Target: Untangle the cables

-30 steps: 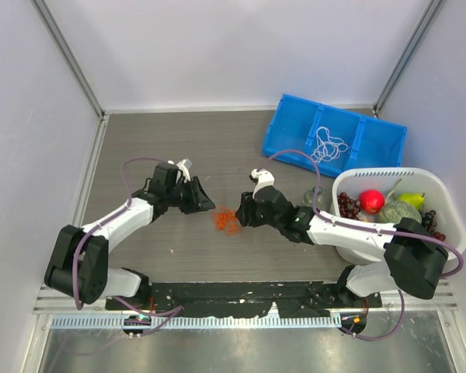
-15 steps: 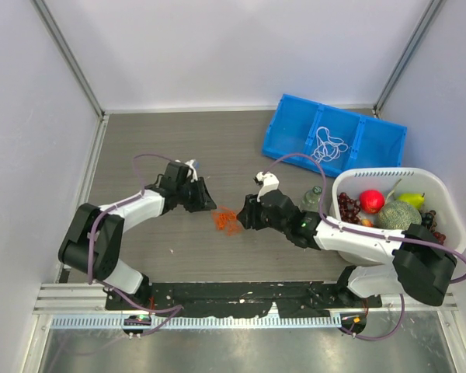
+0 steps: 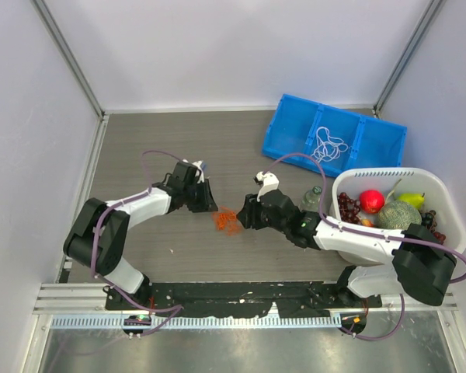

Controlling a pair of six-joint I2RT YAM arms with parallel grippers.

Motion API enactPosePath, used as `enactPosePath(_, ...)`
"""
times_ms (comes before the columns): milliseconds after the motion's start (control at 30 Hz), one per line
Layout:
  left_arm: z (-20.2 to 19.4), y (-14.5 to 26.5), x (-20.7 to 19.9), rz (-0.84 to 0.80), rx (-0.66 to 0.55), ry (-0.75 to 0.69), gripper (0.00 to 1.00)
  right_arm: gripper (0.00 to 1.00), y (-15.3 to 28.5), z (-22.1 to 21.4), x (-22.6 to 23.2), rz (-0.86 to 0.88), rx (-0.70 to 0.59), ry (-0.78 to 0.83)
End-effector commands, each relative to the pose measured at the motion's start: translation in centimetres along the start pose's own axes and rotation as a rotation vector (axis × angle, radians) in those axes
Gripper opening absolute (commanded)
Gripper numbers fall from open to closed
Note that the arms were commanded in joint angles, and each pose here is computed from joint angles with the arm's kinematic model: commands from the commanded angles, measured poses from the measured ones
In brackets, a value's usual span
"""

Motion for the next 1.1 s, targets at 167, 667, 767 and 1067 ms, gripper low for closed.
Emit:
enactPosePath(167, 1.8, 0.9, -1.1, 0.017, -0.061, -0.071, 0.10, 0.47, -0.6, 1.0, 1.0, 0.032, -0.036, -0.012)
enactPosePath(667, 3.1, 8.9, -5.6, -0.084, -0.153, -0.179, 0.00, 0.49, -1.7, 1.2, 3.9, 0.143, -0.007, -0.056)
enactPosePath(767, 3.2, 10.7, -6.9, -0.139, -0.176, -0.178, 0.00, 0.52, -1.6, 1.7, 4.6, 0.179, -0.027, -0.047)
enactPosePath(1067, 3.2, 13.6, -8.5, -0.199, -0.202, -0.181, 0.00, 0.49, -1.9, 2.1, 5.9, 0.278, -0.037, 0.195)
Point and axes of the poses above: each gripper's point midway between its finger pads, its own y axis back along the fingers, its own x axis along the line the jaws close on, z = x × y, the point moved 1 cm from there along y, back along the fingers, and after that the axes turned 10 degrees about -y, right-handed, at the moved point
